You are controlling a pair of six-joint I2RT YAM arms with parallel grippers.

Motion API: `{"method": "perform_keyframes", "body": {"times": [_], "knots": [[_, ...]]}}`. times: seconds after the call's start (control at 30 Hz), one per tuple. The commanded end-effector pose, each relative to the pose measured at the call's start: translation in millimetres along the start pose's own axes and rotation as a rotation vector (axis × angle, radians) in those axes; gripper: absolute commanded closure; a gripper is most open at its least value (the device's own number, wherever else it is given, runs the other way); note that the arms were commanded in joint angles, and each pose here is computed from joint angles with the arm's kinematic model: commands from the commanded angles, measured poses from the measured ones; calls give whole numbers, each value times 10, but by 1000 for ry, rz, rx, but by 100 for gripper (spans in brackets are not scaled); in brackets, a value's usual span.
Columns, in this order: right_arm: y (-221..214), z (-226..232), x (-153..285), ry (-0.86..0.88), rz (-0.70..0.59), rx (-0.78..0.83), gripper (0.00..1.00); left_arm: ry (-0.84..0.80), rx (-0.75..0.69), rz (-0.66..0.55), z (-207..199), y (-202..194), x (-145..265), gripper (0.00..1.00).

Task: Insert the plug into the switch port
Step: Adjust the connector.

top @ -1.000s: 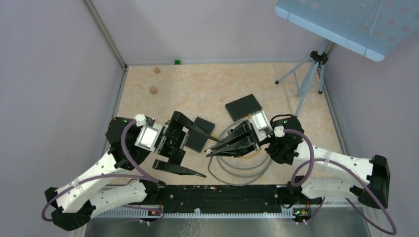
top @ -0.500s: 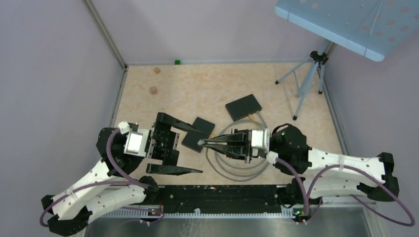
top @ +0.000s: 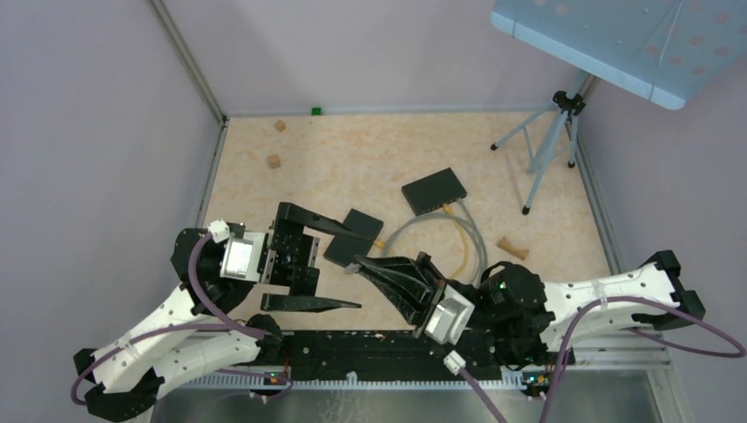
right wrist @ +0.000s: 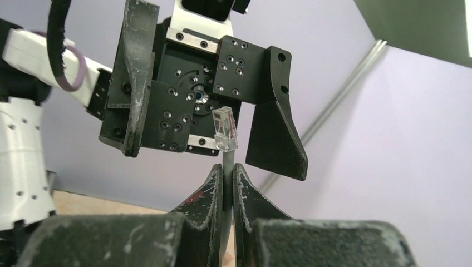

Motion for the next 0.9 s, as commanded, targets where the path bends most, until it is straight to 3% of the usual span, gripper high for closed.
{"method": "perform_keyframes", "body": {"times": [0.0, 0.43, 0.87], "knots": [[91, -207, 12, -144, 16, 214, 100, -39, -44, -29, -73, 106, 5, 8], [162, -223, 24, -288, 74, 616, 100, -46, -53, -39, -169, 151, 71, 9], [230, -222, -32, -315, 116, 819, 100, -35, -56, -37, -174, 155, 91, 9]]}}
Point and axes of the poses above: each gripper's point midway between its finger pads, its own x axis back along the fingers, its own z axis along the line the jaws close on, y = z × x, the point moved 1 cm from there along x, back along the fingers, and after that the axes turned 4 degrees about -x, right-handed, at the moved point
